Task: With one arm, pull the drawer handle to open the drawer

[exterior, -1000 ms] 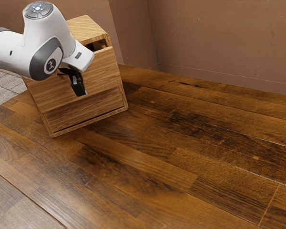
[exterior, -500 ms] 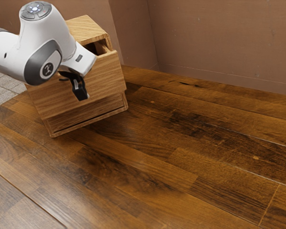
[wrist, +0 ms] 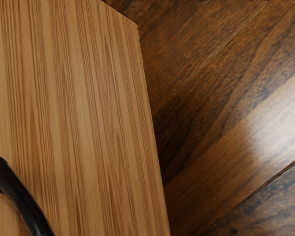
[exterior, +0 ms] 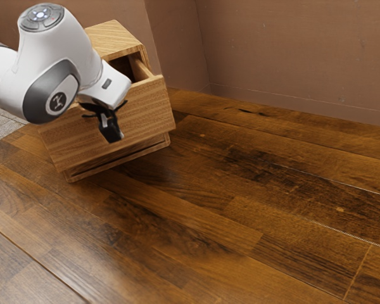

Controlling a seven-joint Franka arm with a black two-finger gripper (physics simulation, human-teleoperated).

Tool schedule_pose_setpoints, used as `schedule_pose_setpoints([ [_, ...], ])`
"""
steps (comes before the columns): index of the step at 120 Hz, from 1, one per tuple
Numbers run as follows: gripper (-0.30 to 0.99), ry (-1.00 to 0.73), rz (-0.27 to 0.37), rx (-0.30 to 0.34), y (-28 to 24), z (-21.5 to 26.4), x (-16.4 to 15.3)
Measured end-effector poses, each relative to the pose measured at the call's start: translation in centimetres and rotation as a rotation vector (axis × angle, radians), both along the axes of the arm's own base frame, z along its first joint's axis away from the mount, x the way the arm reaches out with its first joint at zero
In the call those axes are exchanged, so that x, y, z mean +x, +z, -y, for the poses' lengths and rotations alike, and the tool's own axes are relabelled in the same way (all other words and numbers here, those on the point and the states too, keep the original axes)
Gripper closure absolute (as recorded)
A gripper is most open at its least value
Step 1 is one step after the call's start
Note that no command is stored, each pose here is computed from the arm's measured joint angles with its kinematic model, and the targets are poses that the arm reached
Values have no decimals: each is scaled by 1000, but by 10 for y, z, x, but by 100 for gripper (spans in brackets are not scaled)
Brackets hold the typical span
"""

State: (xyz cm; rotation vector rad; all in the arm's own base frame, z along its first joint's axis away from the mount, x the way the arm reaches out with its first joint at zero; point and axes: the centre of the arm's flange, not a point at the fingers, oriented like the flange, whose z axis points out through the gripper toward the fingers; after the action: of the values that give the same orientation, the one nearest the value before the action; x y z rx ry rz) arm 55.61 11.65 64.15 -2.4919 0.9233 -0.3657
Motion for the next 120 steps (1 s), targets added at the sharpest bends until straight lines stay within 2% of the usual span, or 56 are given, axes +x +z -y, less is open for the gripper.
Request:
schedule_pose_setpoints([
  [23, 13, 16, 10, -15, 0, 1, -1],
  [34, 21, 19, 21, -21, 3, 5, -3],
  [46, 23, 11, 26, -25, 3, 17, -10],
  [47, 24, 10, 26, -26, 3, 18, -11],
  [54, 57, 8, 33, -22, 5, 23, -12],
  [55, 54, 13, 34, -20, 5, 21, -12],
  [58, 59, 19, 39, -14, 6, 19, -13],
  [67, 38, 30, 43, -17, 6, 18, -13],
  [73, 42, 37, 46, -21, 6, 17, -14],
  [78, 51, 39, 55, -23, 11, 18, -15],
  [81, 48, 36, 60, -26, 13, 21, -15],
  [85, 58, 43, 66, -23, 17, 18, -16],
  [88, 56, 33, 71, -26, 19, 25, -16],
  [101, 28, -97, 79, -46, 25, 97, -9],
  [115, 14, -122, 83, -58, 27, 116, -11],
  [120, 11, -112, 66, -67, 28, 124, -16],
])
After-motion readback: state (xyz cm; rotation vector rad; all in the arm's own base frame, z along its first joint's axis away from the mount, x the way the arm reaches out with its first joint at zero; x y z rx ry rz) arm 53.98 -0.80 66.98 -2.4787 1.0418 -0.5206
